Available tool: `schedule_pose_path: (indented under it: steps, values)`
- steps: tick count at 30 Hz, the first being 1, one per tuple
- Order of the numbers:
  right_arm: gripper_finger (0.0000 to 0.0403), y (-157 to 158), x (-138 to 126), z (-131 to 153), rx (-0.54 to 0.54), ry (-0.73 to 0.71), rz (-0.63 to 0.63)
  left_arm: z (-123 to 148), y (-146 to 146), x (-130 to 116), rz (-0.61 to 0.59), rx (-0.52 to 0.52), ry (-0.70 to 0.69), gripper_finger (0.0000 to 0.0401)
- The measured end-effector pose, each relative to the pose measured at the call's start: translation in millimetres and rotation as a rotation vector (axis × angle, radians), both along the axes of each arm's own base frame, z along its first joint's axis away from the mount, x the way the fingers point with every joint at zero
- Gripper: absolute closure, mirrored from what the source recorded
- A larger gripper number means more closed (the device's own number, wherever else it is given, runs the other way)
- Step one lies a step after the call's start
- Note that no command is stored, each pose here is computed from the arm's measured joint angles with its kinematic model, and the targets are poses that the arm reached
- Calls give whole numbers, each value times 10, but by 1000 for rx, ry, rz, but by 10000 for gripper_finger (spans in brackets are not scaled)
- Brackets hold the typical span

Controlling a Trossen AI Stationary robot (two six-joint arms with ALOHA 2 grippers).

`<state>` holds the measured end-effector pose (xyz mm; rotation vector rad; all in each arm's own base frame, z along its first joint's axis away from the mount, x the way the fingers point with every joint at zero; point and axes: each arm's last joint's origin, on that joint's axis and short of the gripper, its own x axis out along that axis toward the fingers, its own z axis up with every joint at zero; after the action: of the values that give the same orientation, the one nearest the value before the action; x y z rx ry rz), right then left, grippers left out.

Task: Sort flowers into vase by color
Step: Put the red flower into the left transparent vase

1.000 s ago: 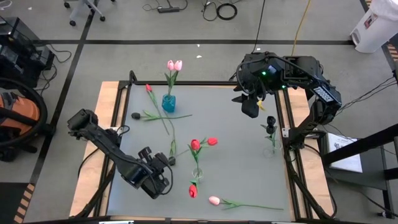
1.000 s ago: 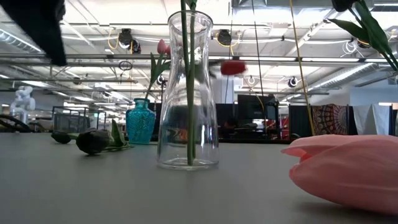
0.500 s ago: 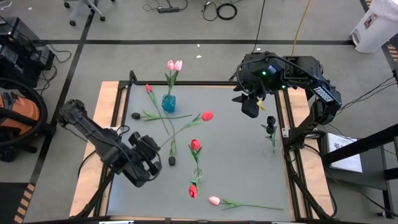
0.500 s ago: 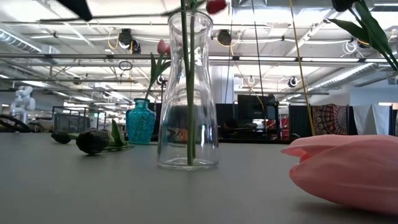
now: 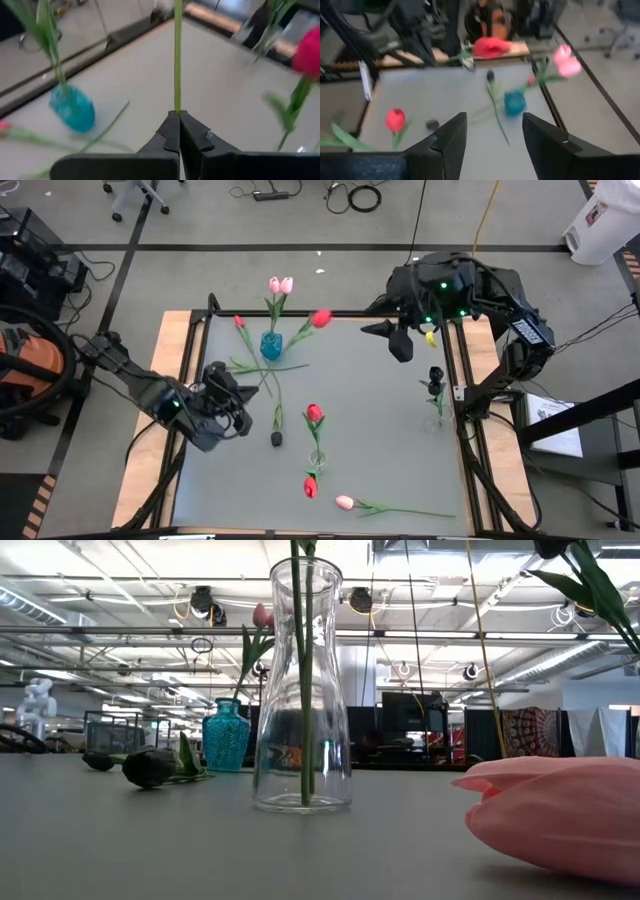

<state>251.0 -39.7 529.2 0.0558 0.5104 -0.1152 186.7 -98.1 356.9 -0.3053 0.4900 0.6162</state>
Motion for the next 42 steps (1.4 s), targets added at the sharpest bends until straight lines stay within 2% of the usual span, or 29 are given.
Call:
schedule_pose_path:
  steps: [6,12,17,24,35,42]
  values:
    - [218,9,57,161,-5,-179,59,266,144,95,-47,80,-143,401]
    - [218,3,97,303,-19,-331,58,556,290,202,-66,207,-284,401]
    - [218,0,118,415,3,-451,47,707,407,273,-68,295,-348,401]
    - [218,11,153,526,66,-581,38,774,567,363,-88,312,-397,401]
    - [218,92,502,419,76,-597,83,792,642,612,-195,312,-493,401]
    - [218,101,610,405,110,-630,110,728,592,775,-243,297,-513,401]
